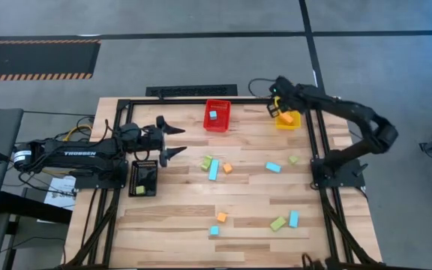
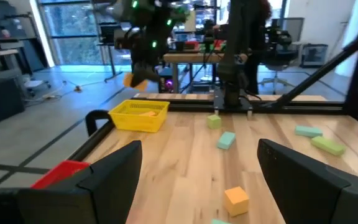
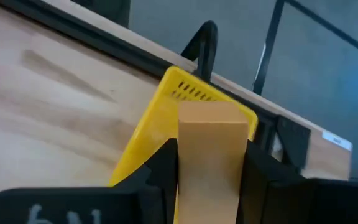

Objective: Sort & place blocks by color
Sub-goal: Put the orange block into the yellow bin, then put the green block into the black bin

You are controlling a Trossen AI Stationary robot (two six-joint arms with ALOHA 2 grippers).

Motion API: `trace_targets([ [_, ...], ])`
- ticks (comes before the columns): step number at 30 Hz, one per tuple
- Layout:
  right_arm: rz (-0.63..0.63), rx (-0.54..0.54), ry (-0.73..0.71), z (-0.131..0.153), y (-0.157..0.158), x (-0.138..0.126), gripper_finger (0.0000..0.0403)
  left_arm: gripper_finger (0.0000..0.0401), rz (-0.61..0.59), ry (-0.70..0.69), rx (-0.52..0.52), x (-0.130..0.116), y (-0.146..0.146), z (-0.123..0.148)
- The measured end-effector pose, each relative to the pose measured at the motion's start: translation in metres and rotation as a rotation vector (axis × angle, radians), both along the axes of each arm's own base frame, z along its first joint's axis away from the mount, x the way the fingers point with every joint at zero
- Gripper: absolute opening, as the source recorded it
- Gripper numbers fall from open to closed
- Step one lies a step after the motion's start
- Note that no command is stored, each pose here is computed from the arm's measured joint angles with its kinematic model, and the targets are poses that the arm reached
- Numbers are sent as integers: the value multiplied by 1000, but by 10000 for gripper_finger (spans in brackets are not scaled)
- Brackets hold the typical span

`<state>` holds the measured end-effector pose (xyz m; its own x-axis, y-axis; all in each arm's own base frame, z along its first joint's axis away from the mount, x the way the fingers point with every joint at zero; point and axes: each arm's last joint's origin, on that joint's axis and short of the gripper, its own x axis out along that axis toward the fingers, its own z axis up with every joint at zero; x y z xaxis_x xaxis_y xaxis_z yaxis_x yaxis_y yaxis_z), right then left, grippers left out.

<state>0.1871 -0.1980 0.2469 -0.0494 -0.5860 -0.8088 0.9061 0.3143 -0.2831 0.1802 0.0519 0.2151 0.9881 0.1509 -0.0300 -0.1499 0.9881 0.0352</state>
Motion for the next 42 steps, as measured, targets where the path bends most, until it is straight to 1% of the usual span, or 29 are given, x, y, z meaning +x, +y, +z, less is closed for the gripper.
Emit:
trace_targets([
  [3, 1, 32, 41, -19, -22, -1, 126, 306, 9, 11, -8, 0, 0, -1],
  [5, 1, 71, 92, -32, -31, -3, 128, 306, 9, 34, -17, 0, 0, -3],
  [9, -5, 136, 215, -53, -41, -8, 127, 306, 29, 74, -21, -1, 1, -7],
  [15, 20, 181, 280, -69, -50, -11, 131, 306, 81, 74, -15, -1, 2, -7],
  [19, 16, 191, 282, -73, -52, -12, 134, 306, 82, 74, -16, -1, 2, -7],
  [21, 13, 201, 281, -74, -53, -13, 142, 306, 82, 73, -17, -1, 2, -7],
  [33, 20, 262, 328, -74, -46, -17, 242, 306, 82, 68, -35, -1, 2, -7],
  [36, 22, 285, 343, -68, -46, -17, 258, 306, 82, 68, -35, -1, 2, -7],
  [40, 28, 320, 368, -54, -39, -10, 264, 306, 82, 70, -26, -1, 2, -7],
  [42, 32, 317, 347, -44, -30, -4, 264, 306, 82, 71, -25, -1, 2, -7],
])
